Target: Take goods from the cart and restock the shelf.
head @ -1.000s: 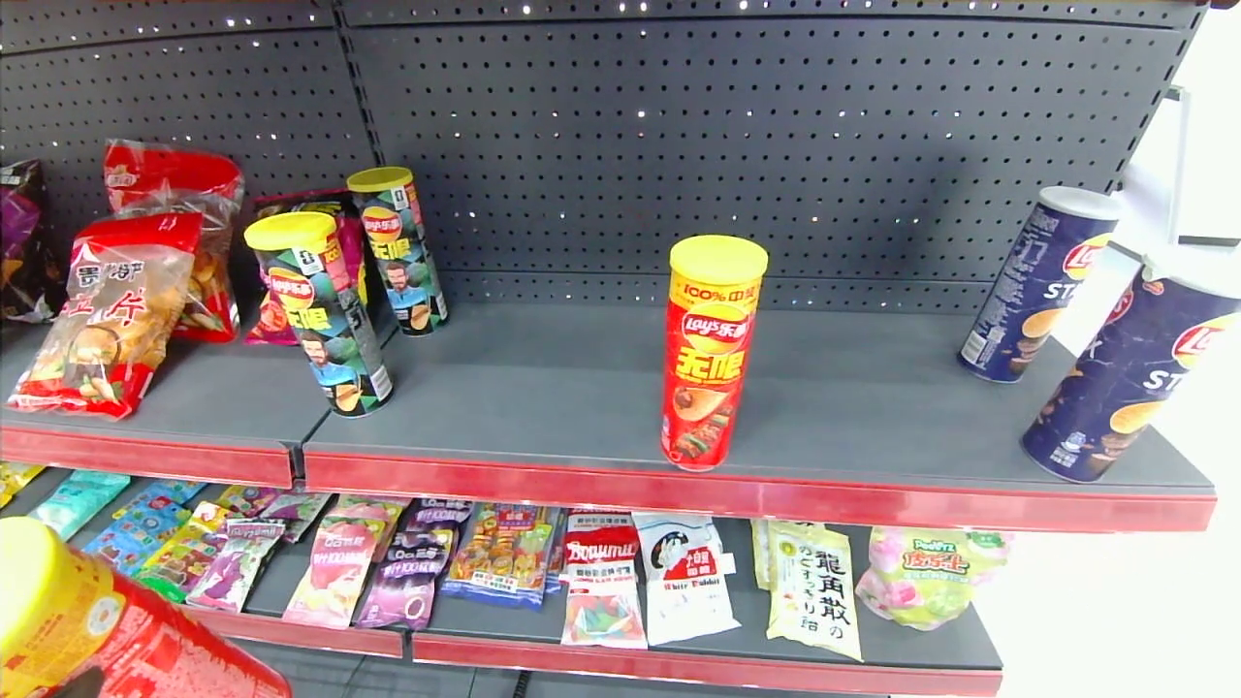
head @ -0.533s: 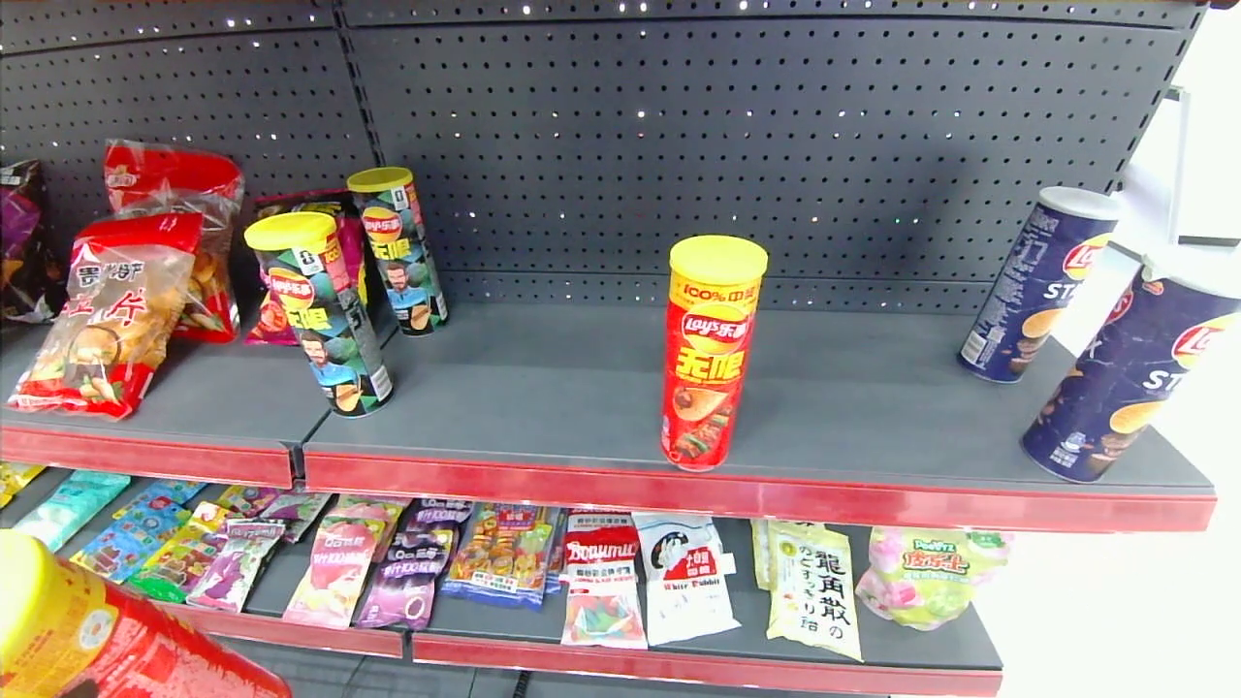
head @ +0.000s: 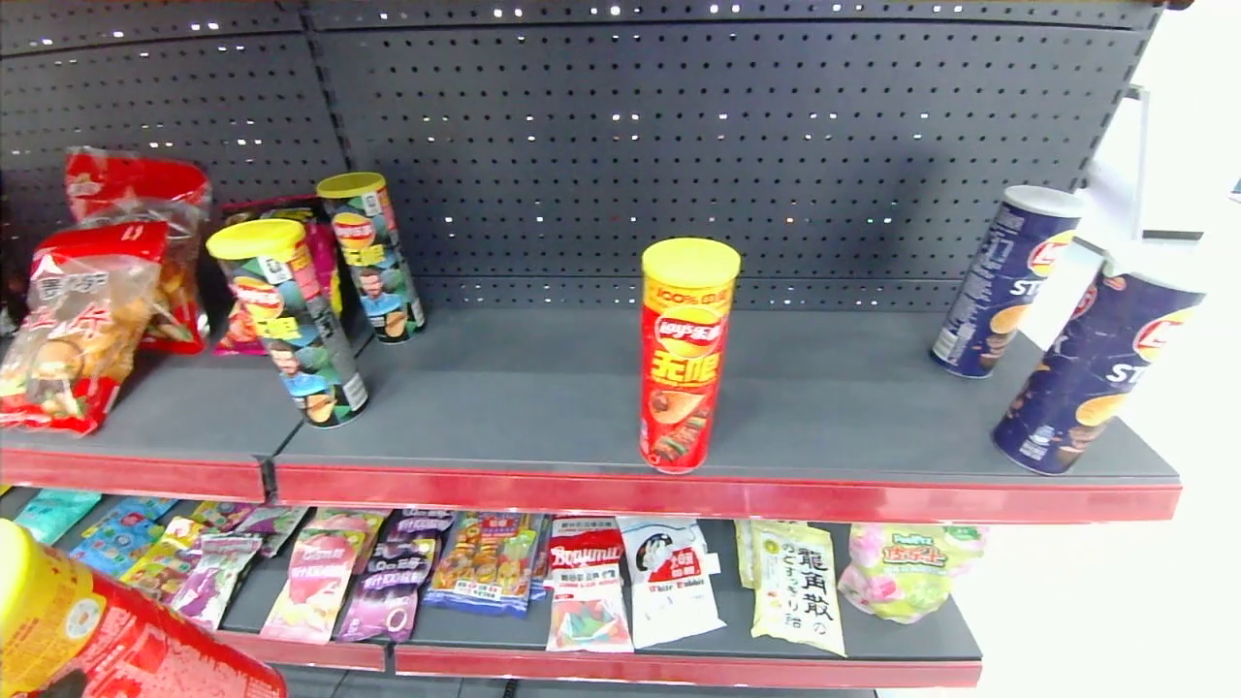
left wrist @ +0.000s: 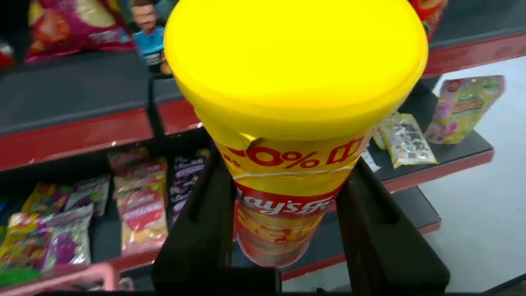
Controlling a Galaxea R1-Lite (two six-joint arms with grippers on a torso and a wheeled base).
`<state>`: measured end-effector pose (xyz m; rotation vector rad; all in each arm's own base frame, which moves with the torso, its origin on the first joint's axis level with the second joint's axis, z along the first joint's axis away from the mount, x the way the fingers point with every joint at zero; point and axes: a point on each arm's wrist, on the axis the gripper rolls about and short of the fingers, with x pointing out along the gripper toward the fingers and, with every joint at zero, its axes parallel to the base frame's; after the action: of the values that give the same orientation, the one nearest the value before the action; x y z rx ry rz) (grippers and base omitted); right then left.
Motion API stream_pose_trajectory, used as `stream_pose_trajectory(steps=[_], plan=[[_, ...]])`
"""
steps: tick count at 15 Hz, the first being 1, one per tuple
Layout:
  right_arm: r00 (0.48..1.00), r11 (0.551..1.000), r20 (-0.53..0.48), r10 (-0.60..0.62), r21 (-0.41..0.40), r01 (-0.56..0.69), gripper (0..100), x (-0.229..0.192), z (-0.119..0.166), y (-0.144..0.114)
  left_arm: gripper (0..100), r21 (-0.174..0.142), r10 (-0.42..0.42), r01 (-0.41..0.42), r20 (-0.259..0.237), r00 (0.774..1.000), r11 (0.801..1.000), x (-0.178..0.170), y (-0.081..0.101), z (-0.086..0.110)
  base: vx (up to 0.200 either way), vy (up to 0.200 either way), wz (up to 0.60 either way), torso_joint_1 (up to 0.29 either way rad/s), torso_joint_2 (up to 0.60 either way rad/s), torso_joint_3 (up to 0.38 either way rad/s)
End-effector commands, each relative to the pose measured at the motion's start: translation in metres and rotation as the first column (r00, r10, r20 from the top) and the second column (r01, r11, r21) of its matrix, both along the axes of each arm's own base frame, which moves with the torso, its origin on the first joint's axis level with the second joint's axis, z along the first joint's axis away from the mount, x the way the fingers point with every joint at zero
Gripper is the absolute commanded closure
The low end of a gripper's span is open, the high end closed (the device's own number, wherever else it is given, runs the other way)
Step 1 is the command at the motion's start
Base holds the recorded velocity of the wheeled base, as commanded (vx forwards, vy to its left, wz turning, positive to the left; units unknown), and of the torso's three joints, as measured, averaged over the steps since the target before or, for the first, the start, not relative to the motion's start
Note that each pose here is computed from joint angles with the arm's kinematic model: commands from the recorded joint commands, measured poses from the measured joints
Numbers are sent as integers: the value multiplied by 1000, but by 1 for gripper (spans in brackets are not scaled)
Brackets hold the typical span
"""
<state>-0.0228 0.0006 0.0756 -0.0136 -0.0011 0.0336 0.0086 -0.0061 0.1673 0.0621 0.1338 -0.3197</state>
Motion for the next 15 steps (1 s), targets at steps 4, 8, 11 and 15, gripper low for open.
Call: stream_pose_trajectory(steps=[4, 8, 11, 15], plan=[[1000, 1000, -4, 2, 0, -2, 0, 0, 0, 0, 100, 15, 46, -46, 22, 999, 999, 2, 1, 7, 0, 0, -150, 3, -2, 1], [1000, 1000, -4, 2, 1, -2, 0, 0, 0, 0, 100, 18, 55, -55, 14, 998, 998, 4, 1, 6, 0, 0, 0, 0, 0, 0], [1000, 1000, -4, 3, 1, -3, 0, 0, 0, 0, 100, 23, 55, -54, -32, 998, 998, 28, -1, 22, 0, 0, 0, 0, 0, 0], [1000, 1000, -4, 3, 3, -3, 0, 0, 0, 0, 100, 22, 58, -58, -17, 998, 998, 103, -6, 59, 0, 0, 0, 0, 0, 0]])
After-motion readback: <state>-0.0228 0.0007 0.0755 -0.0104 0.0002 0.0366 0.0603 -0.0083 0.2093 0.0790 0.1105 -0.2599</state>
